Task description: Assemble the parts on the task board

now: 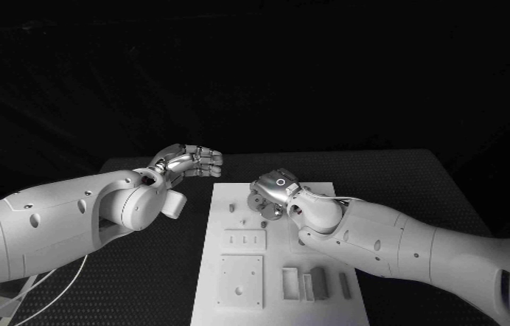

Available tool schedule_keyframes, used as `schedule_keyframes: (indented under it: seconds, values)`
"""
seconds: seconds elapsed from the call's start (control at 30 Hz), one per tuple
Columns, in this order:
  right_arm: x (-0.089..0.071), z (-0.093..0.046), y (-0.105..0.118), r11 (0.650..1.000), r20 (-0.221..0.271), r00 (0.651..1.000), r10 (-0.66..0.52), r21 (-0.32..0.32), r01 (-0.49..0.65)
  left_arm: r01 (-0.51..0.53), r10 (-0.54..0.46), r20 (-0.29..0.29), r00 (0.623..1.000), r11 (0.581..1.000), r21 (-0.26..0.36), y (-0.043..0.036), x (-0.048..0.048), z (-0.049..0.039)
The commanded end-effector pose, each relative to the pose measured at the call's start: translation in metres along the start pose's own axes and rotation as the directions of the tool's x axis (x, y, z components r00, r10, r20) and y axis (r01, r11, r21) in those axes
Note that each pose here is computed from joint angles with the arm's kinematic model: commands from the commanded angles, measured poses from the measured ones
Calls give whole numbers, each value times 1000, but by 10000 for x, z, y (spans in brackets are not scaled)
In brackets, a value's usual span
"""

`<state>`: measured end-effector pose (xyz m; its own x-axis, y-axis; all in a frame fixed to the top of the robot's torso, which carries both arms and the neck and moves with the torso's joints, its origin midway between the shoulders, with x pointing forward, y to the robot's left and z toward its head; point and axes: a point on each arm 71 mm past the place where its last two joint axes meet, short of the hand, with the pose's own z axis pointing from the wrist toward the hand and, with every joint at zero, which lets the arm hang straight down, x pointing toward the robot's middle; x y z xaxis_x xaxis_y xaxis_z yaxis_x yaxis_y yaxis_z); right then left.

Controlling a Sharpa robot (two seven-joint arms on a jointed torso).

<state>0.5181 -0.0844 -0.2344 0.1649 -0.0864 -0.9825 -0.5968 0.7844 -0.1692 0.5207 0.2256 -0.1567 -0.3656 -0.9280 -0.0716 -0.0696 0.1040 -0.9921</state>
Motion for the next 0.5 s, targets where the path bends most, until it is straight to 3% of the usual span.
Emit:
schedule_keyframes:
  seconds: [0.03, 0.5]
  values:
    - [0, 10, 23, 1000, 0, 1000, -10, -8, 10, 8, -8, -16, 1000, 1000, 12, -18, 24, 7]
    - [30, 45, 18, 1000, -6, 1000, -19, -10, 19, 8, -8, -19, 1000, 1000, 11, -19, 33, 12]
